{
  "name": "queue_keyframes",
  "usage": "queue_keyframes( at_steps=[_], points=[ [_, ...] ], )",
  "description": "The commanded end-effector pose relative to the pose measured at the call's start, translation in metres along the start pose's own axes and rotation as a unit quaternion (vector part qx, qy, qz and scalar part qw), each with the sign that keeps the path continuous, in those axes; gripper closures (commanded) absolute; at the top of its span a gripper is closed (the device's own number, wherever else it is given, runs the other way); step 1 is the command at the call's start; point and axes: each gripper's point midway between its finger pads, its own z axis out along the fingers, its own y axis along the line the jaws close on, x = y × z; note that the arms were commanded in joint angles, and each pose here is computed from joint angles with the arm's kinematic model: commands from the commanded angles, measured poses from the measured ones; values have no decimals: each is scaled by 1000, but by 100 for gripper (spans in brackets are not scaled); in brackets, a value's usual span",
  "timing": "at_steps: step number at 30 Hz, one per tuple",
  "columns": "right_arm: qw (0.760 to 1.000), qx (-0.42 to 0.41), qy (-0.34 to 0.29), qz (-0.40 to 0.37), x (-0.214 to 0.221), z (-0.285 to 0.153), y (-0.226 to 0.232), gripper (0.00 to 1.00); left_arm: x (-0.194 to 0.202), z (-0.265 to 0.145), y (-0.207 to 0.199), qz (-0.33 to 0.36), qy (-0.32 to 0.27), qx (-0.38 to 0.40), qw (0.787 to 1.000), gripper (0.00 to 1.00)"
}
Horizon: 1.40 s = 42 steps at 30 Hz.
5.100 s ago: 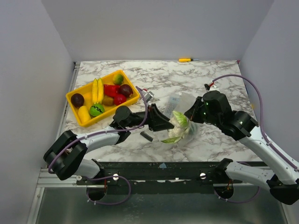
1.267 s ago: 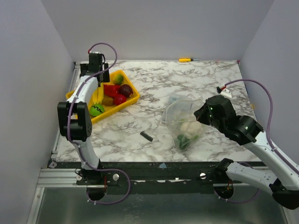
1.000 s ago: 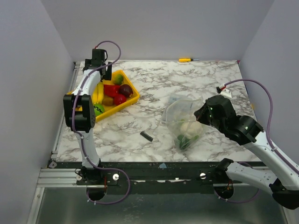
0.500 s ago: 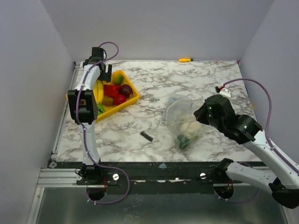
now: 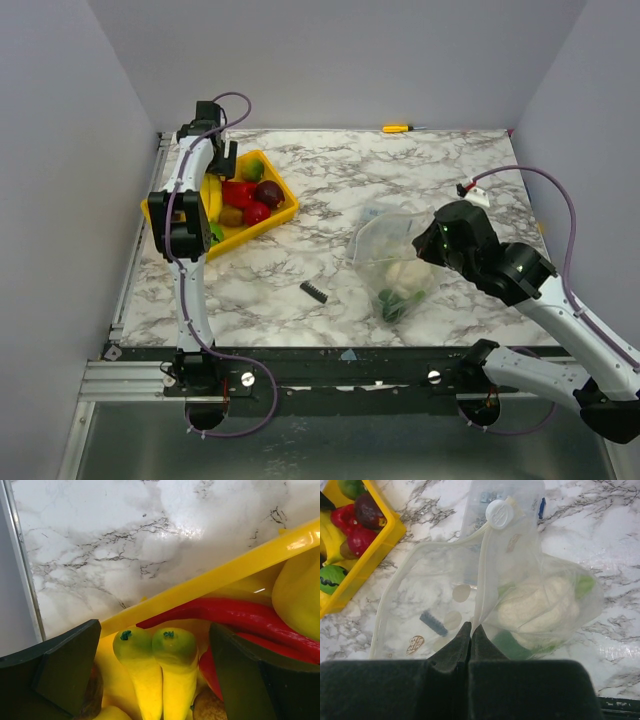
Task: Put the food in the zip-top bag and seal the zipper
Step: Pick up the fake fruit from the bin.
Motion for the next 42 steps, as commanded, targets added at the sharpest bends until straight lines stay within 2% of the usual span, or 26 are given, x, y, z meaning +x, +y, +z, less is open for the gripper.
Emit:
queue_keyframes(
  at_steps=[1,6,7,9,10,14,17,21,27,34,38,41,42],
  points=[
    [1000,-16,-17,6,-12,-4,11,100,6,6,-2,2,24,12,1000,10],
    [1000,-14,-10,4,-9,0,12,100,5,7,-3,2,25,12,1000,14],
    [1000,-15,-10,3,-10,1,13,100,5,8,-4,2,25,15,1000,19],
    [1000,-14,-10,3,-10,2,14,100,5,8,-6,3,24,22,999,44],
    [1000,-15,-9,2,-10,2,15,100,6,8,-6,3,27,22,999,48],
    [1000,-19,-7,3,-10,3,18,100,6,6,-6,5,23,23,999,50],
    [1000,-21,-5,4,-9,2,18,100,3,-2,1,2,10,8,1000,55],
    [1000,-25,-5,7,-8,1,19,100,-3,-26,15,0,-7,-19,1000,61],
    [999,-36,6,4,-2,4,21,100,-25,-101,32,-19,-70,-23,997,67],
    [999,-36,7,-7,3,11,21,100,-37,-195,33,-63,-164,25,984,75],
    [999,-45,8,-2,3,13,27,100,-43,-254,24,-83,-218,77,969,78],
    [998,-56,15,-5,6,15,31,100,-41,-302,-3,-88,-261,177,945,78],
    [998,-56,17,-8,8,17,31,100,-38,-320,-16,-92,-276,220,931,78]
  ],
)
